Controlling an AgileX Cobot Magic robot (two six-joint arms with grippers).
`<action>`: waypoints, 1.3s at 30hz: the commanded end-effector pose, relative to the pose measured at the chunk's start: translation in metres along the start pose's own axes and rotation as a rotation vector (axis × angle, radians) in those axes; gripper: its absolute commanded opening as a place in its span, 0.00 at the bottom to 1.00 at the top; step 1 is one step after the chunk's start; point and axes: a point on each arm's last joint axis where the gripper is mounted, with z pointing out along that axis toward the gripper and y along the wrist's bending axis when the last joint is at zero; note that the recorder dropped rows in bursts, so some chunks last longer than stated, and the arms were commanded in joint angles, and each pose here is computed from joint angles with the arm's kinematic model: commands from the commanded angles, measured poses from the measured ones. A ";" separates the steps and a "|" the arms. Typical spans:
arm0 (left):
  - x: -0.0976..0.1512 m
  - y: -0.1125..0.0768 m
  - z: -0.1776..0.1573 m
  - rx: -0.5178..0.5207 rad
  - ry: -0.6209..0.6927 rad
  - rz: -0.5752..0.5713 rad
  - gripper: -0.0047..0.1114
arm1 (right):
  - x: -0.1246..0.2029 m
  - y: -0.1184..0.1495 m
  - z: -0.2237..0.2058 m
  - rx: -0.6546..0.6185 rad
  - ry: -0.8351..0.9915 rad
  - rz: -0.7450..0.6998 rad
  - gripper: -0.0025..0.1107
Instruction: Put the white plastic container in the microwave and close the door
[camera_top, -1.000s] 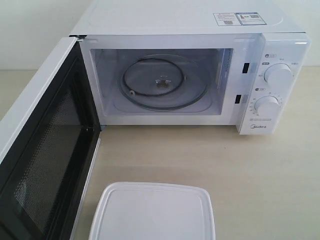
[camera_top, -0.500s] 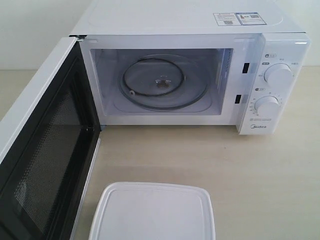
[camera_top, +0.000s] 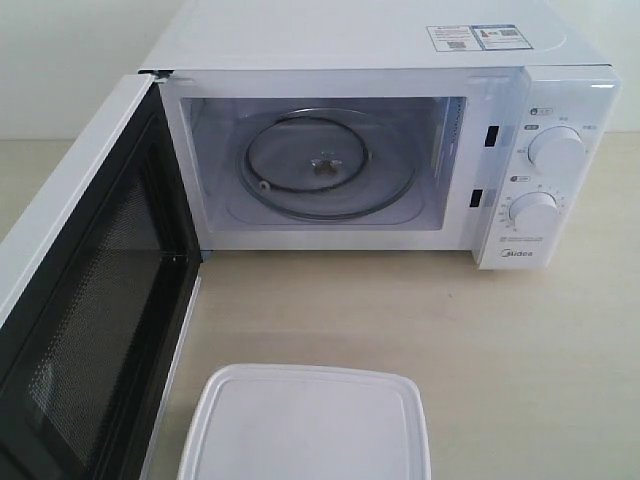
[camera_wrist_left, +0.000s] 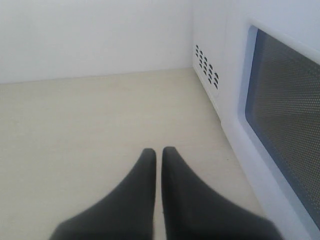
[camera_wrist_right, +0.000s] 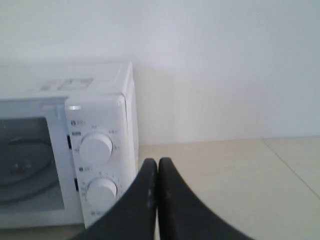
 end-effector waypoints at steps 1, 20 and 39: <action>0.001 0.000 0.000 -0.002 0.001 0.007 0.08 | -0.030 0.001 -0.011 -0.006 -0.110 0.047 0.02; 0.001 0.000 0.000 -0.002 0.001 0.007 0.08 | -0.113 0.003 -0.055 -0.155 -0.734 0.349 0.02; 0.001 0.000 0.000 -0.002 0.001 0.007 0.08 | -0.115 0.046 0.029 -0.406 0.448 0.352 0.02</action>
